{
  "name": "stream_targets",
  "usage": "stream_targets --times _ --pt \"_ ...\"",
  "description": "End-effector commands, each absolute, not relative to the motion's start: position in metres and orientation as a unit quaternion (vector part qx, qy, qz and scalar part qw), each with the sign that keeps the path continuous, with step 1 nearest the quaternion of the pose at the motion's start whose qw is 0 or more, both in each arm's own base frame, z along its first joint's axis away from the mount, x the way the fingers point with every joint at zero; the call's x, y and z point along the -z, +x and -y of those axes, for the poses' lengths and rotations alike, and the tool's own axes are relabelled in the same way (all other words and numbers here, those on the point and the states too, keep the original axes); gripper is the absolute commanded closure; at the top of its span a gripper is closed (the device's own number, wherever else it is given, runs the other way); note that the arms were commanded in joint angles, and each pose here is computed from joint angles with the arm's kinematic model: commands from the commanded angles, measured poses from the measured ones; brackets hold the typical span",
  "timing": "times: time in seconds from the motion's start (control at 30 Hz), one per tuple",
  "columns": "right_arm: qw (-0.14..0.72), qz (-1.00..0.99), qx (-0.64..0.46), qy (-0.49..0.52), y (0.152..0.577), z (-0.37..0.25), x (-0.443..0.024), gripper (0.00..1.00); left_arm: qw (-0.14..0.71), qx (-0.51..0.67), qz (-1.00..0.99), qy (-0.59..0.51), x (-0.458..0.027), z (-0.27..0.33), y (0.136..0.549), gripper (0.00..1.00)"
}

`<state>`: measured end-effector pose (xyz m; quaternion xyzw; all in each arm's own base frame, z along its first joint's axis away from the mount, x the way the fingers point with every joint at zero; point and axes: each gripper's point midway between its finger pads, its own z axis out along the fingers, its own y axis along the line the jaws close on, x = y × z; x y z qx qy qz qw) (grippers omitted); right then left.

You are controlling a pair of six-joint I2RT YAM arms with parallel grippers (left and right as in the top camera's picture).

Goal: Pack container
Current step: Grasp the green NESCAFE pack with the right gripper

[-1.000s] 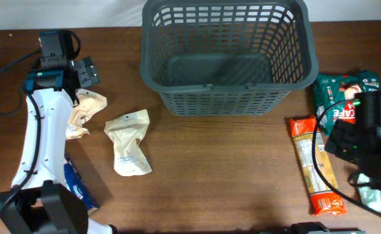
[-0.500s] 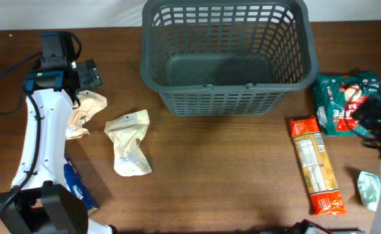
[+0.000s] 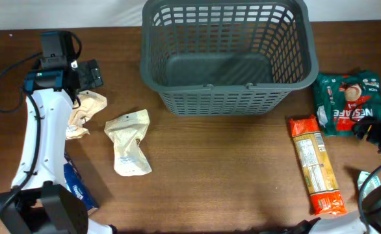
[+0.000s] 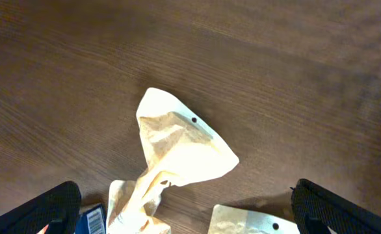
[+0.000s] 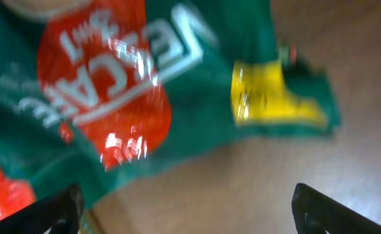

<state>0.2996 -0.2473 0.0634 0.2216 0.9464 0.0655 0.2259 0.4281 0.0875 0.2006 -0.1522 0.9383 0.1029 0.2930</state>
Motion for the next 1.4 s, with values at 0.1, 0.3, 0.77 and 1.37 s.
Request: stream_targets --times 0.1,0.3,0.77,1.37 --pt "0.318 -0.933 -0.046 0.161 0.342 0.273 -0.119 0.01 0.284 -0.072 -0.947 -0.132 -0.197 -0.076 0.426 0.01" --pt "0.39 -0.917 -0.042 0.072 0.37 0.275 -0.191 0.01 0.284 -0.061 -0.948 -0.129 -0.196 -0.073 0.427 0.01" --pt "0.358 -0.929 -0.093 0.009 0.384 0.269 -0.136 0.01 0.285 -0.032 -0.951 -0.119 -0.196 -0.061 0.429 0.01" --pt "0.258 -0.943 -0.207 0.032 0.391 0.24 0.005 0.01 0.286 -0.024 -0.953 -0.095 -0.196 -0.039 0.432 0.01"
